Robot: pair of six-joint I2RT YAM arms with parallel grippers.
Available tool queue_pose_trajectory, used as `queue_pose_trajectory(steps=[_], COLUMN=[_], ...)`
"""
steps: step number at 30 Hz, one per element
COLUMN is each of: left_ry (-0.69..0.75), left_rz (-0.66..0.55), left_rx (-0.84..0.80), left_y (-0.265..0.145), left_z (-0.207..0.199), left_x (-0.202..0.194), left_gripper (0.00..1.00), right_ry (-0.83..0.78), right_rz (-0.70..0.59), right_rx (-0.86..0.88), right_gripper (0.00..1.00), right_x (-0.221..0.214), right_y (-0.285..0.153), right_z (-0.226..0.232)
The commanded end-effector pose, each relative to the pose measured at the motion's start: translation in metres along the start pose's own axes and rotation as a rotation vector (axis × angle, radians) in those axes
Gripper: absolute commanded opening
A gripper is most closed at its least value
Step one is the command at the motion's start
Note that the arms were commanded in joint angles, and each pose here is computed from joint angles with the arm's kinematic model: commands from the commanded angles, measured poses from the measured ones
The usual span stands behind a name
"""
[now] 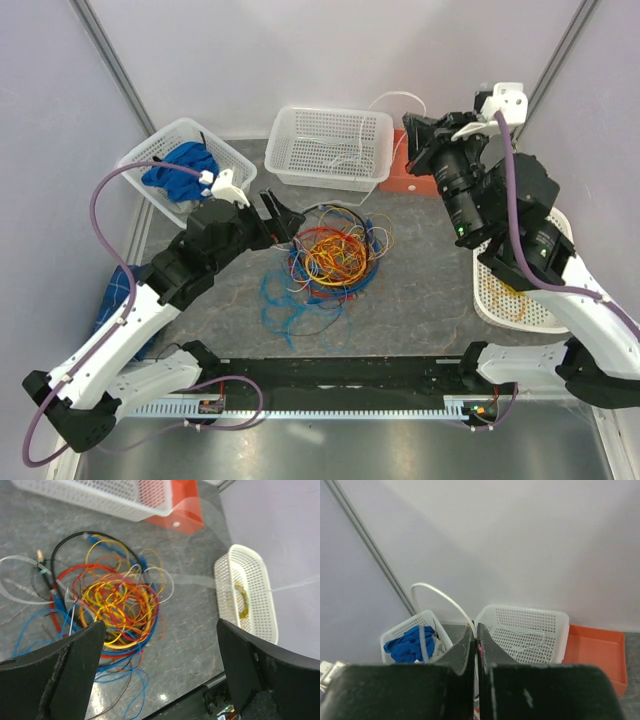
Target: Untangle the cables
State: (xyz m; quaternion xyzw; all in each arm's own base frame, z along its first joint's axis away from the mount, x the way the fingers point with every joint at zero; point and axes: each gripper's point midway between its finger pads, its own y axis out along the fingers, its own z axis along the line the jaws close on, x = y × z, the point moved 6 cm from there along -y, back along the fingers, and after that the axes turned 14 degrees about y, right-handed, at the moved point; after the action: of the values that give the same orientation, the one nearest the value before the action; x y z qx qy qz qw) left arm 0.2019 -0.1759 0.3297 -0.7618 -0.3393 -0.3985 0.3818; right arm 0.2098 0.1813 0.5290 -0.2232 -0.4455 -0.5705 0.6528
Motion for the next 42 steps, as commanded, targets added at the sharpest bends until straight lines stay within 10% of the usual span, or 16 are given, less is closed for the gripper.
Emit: queue_pose_trajectory(steps=[1, 23, 28, 42], left_ry=[-0.066, -0.042, 0.129, 0.542], left_rz=[-0.012, -0.127, -0.351, -0.566], left_rx=[0.056, -0.043, -0.311, -0.360], left_y=[0.003, 0.017, 0.021, 0.087], left_z=[0.012, 0.024, -0.006, -0.067], left_x=[-0.015, -0.049, -0.038, 0.003], left_gripper=[1.00, 1.00, 1.00, 1.00], right_ry=[-0.068, 0.056, 0.048, 0.110], right_rz=[0.004, -0.136, -0.104, -0.004], right_rx=[-0.053, -0.008, -0.018, 0.040], right_gripper=[0.00, 0.00, 0.00, 0.00], right_x=[0.024, 0.097, 0.082, 0.068], right_y=[0.000, 0.001, 0.002, -0.012], right_z=[0.002, 0.029, 0.025, 0.024])
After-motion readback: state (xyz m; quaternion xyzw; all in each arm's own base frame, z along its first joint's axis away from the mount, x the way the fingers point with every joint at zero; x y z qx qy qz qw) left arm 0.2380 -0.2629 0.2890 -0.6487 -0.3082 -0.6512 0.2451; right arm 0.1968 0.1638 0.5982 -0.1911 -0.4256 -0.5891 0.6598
